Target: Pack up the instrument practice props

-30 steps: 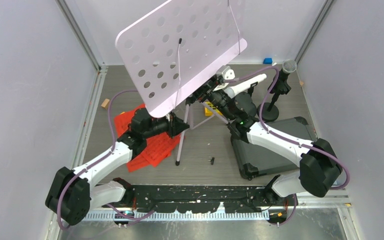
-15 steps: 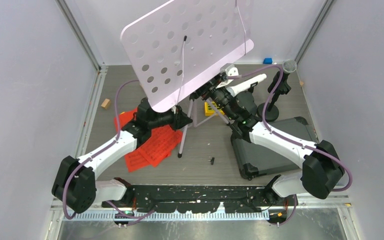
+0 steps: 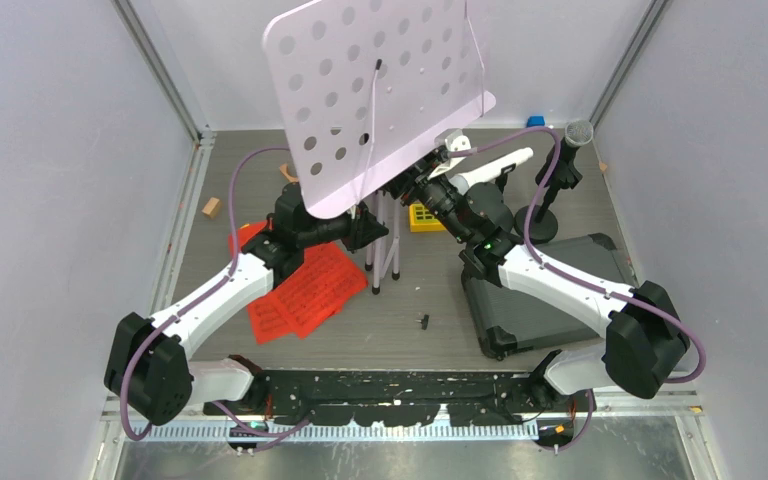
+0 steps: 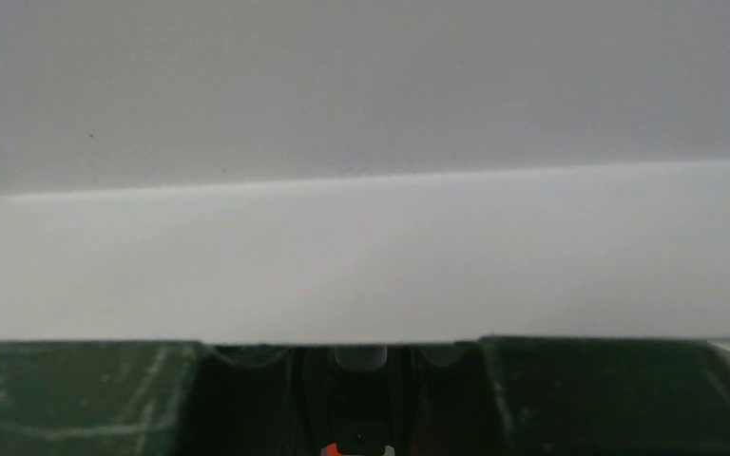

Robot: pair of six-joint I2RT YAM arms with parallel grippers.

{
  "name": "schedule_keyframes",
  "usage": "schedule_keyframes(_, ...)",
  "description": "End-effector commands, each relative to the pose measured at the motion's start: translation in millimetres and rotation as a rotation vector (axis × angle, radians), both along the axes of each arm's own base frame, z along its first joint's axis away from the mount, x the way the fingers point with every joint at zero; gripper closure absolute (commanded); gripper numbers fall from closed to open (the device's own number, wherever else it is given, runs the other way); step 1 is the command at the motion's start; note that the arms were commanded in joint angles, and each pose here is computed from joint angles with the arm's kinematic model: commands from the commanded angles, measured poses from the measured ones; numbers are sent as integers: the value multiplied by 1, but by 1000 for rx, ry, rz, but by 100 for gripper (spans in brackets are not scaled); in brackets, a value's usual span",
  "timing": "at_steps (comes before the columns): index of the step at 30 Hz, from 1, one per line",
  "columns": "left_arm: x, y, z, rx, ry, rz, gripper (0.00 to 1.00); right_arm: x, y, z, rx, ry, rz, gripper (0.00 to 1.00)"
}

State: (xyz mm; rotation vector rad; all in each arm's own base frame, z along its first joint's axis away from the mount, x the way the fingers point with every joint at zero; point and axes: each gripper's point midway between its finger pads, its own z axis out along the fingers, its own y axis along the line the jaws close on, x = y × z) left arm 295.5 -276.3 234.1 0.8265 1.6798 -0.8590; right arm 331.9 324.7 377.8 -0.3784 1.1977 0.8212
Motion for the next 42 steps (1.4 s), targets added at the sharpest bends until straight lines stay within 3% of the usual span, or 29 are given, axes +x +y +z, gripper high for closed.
schedule_keyframes(1, 33, 4, 109, -157, -298, 95, 100, -40, 11, 41, 87, -54, 140, 100)
schedule_keyframes(8, 33, 3, 85, -136, -256, 92, 99, -44, 11, 35, 56, -61, 146, 100)
schedule_keyframes(14, 27, 12, 71, -130, -237, 126, 62, -46, 10, 34, 33, -76, 135, 100)
schedule_keyframes(18, 20, 24, 63, -122, -230, 171, 28, -48, 9, 33, 27, -81, 130, 100)
schedule_keyframes(22, 13, 38, 55, -114, -229, 225, 14, -50, 8, 32, 21, -87, 127, 100)
schedule_keyframes(27, 15, 48, 52, -109, -253, 277, 6, -53, 9, 32, 23, -86, 132, 100)
schedule_keyframes(32, 9, 26, 62, -171, -234, 163, 1, -55, 9, 32, 24, -82, 132, 100)
schedule_keyframes(42, 16, 1, 71, -229, -223, 64, 0, -57, 9, 30, 30, -70, 135, 100)
